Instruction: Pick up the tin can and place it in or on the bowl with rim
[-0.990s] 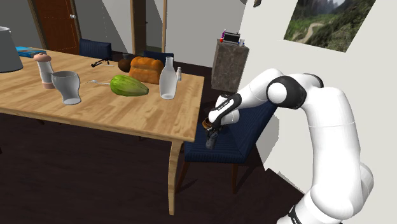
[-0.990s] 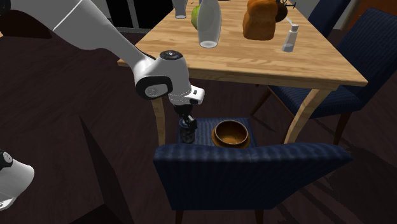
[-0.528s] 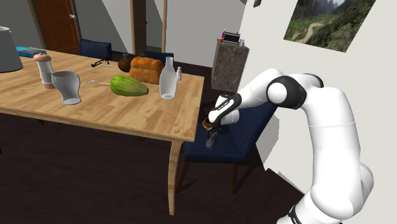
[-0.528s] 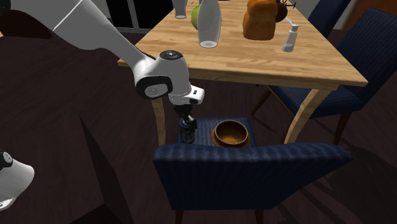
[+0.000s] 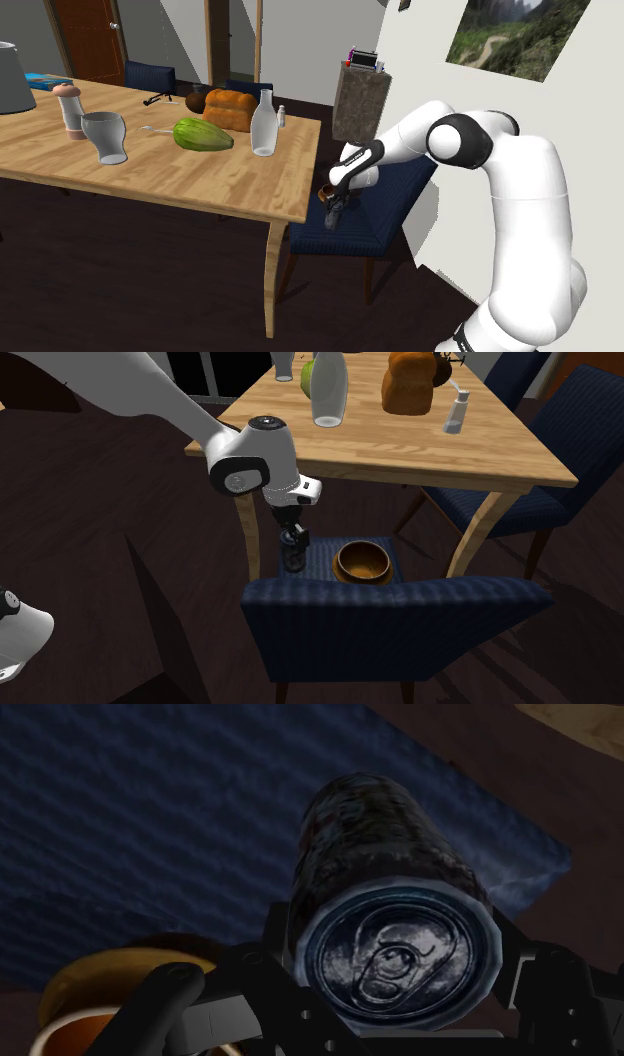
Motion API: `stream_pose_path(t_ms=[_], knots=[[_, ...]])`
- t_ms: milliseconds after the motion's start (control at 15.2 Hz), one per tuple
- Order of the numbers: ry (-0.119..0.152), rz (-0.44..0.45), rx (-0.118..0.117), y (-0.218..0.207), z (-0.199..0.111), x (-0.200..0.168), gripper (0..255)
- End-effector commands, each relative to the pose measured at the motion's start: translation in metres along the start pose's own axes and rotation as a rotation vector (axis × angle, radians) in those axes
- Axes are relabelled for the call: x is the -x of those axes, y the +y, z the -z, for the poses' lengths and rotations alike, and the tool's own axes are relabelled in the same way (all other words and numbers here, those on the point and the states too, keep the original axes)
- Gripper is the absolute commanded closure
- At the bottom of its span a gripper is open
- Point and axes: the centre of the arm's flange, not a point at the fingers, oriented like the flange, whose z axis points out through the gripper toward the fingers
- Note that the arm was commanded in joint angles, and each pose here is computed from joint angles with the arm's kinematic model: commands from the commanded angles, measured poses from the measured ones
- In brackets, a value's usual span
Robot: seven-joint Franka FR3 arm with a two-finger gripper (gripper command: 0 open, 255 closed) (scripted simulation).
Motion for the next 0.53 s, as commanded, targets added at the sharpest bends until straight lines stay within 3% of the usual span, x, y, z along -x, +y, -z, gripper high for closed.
stream_pose_path(t_ms=[0, 462], knots=[[0.000, 0.000, 0.000, 0.002, 0.011, -0.001, 255], [0.000, 0.000, 0.000, 0.003, 0.048, -0.005, 255]])
